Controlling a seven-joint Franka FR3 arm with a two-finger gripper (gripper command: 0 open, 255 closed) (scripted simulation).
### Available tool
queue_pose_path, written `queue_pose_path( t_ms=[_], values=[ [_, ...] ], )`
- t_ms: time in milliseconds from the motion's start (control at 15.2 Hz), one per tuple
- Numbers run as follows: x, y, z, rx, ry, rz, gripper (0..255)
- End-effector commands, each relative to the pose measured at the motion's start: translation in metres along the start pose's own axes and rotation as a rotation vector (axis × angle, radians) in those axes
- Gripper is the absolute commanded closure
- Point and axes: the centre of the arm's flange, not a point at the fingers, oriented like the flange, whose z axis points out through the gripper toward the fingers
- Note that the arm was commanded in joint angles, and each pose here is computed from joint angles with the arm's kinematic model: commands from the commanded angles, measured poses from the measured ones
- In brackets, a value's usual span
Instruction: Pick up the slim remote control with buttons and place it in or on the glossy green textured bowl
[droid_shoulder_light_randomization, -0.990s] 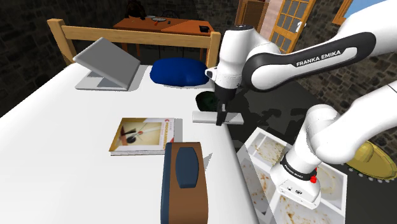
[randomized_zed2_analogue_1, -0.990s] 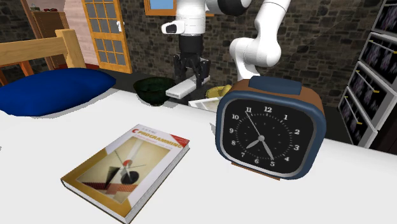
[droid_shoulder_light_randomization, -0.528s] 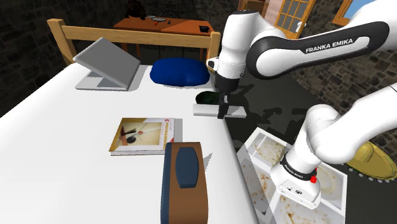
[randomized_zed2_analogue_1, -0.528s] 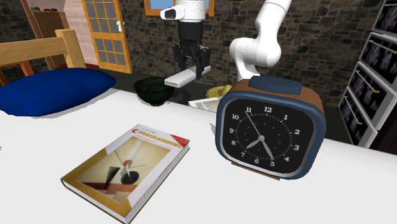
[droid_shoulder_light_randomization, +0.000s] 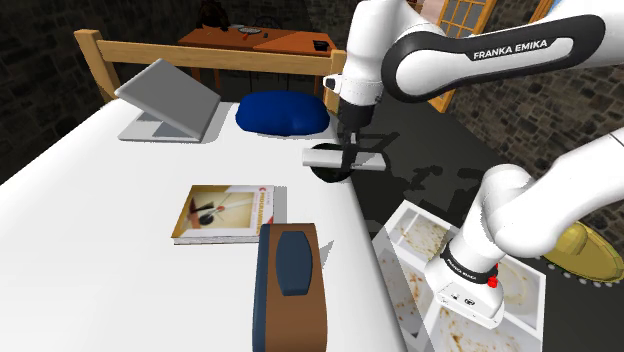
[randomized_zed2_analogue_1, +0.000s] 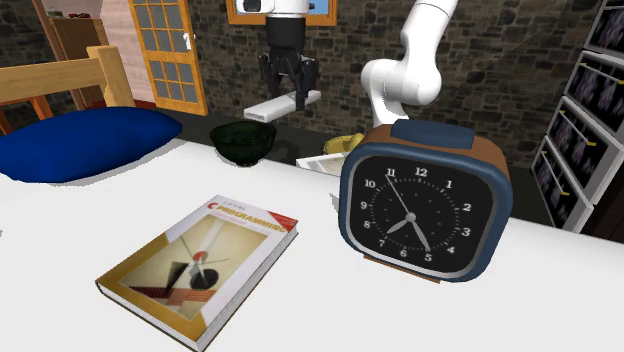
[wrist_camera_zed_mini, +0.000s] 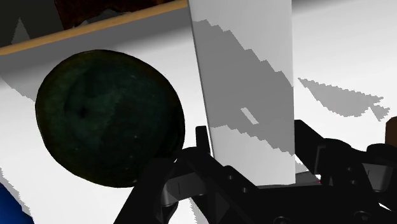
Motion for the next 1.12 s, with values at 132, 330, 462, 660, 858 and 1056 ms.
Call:
queue_pose_path(
  t_ms=[132, 330, 462, 660, 858, 1056],
  values=[
    [0.009, 0.051, -0.002, 0.0, 0.0, 0.0, 255],
    [0.017, 0.09, -0.002, 0.0, 0.0, 0.0, 255],
    [0.022, 0.116, -0.001, 0.0, 0.0, 0.0, 255],
    [0.025, 0.129, 0.01, 0.0, 0.0, 0.0, 255],
    [0.025, 0.129, 0.025, 0.0, 0.0, 0.0, 255],
    [0.025, 0.129, 0.041, 0.0, 0.0, 0.0, 255]
  ],
)
